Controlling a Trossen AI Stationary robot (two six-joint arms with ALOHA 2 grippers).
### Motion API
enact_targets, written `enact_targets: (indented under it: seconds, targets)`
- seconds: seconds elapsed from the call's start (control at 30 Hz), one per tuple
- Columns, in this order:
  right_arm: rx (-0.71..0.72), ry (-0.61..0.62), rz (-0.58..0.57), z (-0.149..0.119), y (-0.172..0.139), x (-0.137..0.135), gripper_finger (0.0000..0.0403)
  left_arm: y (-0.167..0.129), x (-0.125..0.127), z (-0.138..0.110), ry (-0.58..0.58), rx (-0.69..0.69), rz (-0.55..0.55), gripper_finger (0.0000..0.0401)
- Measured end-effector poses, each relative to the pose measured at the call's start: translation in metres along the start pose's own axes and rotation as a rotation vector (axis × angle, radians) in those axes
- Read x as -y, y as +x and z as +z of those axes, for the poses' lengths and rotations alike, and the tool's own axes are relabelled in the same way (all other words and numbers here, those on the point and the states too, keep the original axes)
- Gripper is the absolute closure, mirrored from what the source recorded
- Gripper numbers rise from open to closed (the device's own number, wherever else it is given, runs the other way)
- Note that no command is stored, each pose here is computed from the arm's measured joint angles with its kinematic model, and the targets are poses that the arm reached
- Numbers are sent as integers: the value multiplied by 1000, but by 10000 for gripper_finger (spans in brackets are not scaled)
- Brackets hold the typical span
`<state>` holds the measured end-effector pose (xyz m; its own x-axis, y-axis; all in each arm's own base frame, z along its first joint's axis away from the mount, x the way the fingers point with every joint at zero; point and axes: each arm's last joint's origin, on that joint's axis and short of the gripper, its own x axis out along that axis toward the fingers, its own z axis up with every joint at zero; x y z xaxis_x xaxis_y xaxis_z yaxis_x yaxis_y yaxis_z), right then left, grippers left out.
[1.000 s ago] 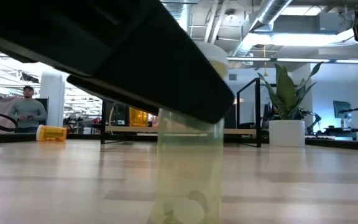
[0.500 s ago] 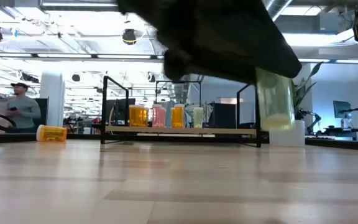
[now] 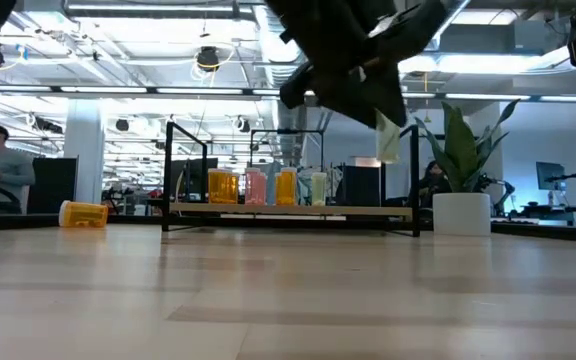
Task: Pick and place medicine bottles onto shelf by color
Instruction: Put the yellow pill bottle on the shelf aligned with the other yellow pill bottles
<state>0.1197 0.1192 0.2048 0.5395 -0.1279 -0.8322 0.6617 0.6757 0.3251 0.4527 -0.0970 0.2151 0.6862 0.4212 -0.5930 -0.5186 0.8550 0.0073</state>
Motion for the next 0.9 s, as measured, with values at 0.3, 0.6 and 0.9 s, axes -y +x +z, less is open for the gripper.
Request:
enact_targets:
  seconds: [0.3,0.6,0.9]
  targets:
    - [0,0,0,0,0,0,178,22,-61,31,-124,-9,149,293]
    - [0,0,0,0,0,0,178,43,-104,48,-205,34,279,293]
    - [0,0,0,0,0,0,178,53,-121,47,-243,70,387,293]
